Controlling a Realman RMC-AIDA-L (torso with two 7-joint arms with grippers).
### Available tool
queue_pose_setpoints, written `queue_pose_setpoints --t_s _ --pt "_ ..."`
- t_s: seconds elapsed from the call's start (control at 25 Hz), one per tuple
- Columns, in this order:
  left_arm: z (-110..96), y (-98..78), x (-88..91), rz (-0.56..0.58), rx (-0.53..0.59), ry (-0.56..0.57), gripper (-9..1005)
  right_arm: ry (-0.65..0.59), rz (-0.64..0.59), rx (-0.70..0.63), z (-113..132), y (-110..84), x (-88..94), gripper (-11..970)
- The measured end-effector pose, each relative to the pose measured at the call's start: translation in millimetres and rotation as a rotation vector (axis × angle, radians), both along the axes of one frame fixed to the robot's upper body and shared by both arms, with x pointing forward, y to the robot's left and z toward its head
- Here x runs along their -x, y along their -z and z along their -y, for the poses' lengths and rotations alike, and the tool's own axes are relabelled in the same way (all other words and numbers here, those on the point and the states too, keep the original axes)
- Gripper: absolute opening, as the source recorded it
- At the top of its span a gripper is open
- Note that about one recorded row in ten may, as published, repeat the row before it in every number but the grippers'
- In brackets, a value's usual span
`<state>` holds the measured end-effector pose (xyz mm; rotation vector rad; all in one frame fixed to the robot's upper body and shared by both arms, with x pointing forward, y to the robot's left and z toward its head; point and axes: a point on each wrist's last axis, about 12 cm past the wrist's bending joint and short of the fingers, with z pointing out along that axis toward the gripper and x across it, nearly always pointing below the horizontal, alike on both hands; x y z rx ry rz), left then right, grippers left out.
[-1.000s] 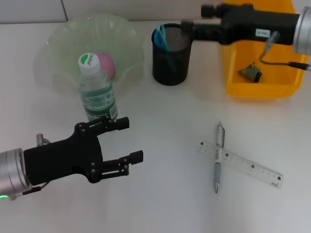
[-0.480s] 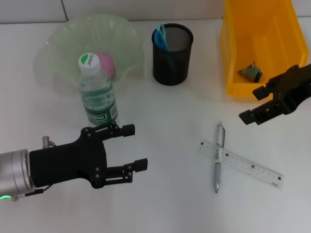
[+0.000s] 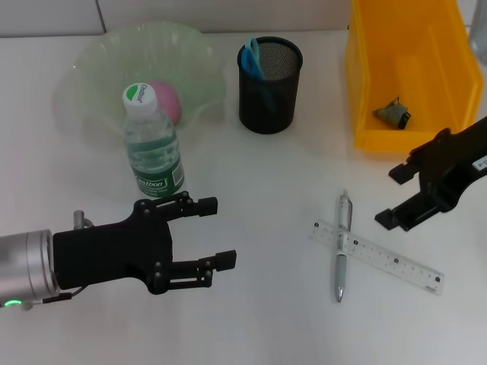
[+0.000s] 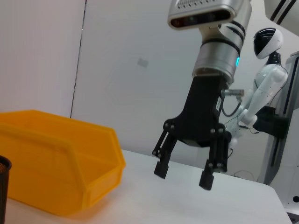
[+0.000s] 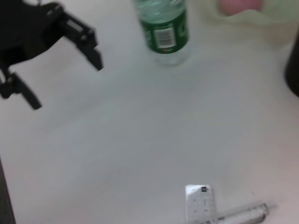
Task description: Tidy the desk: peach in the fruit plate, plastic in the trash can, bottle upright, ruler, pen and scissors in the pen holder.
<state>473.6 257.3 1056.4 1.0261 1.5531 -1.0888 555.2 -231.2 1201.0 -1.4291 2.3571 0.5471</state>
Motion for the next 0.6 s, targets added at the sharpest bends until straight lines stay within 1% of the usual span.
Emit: queue_pose_setpoints --t_s 0.12,0.16,0.2,0.36,0.48,0.6 --pt "0.1 -0.3 -0.5 0.000 0.000 0.000 812 -0.064 0.015 0.015 -8.9 12.0 -0.7 810" --pt "0.1 -0.5 -0.8 -0.002 0.000 0.000 812 -0.080 0.018 0.032 -15.5 20.7 -3.1 810" --pt "0.1 -0.5 -0.8 -0.002 0.000 0.000 812 -0.080 0.018 0.032 -15.5 20.7 -3.1 810" --pt "-0.2 -0.3 -1.3 -0.010 -0.001 -0.004 812 -0.092 0.024 0.056 -25.9 33.2 -6.2 809" --pt "-0.2 -0.3 -1.4 -0.011 -0.001 -0.005 812 -0.067 0.030 0.071 -35.4 38.9 -8.8 809" --pt "-0.3 -0.4 -1.8 -0.010 -0.001 -0.006 812 -0.068 0.035 0.089 -44.7 44.4 -9.0 809"
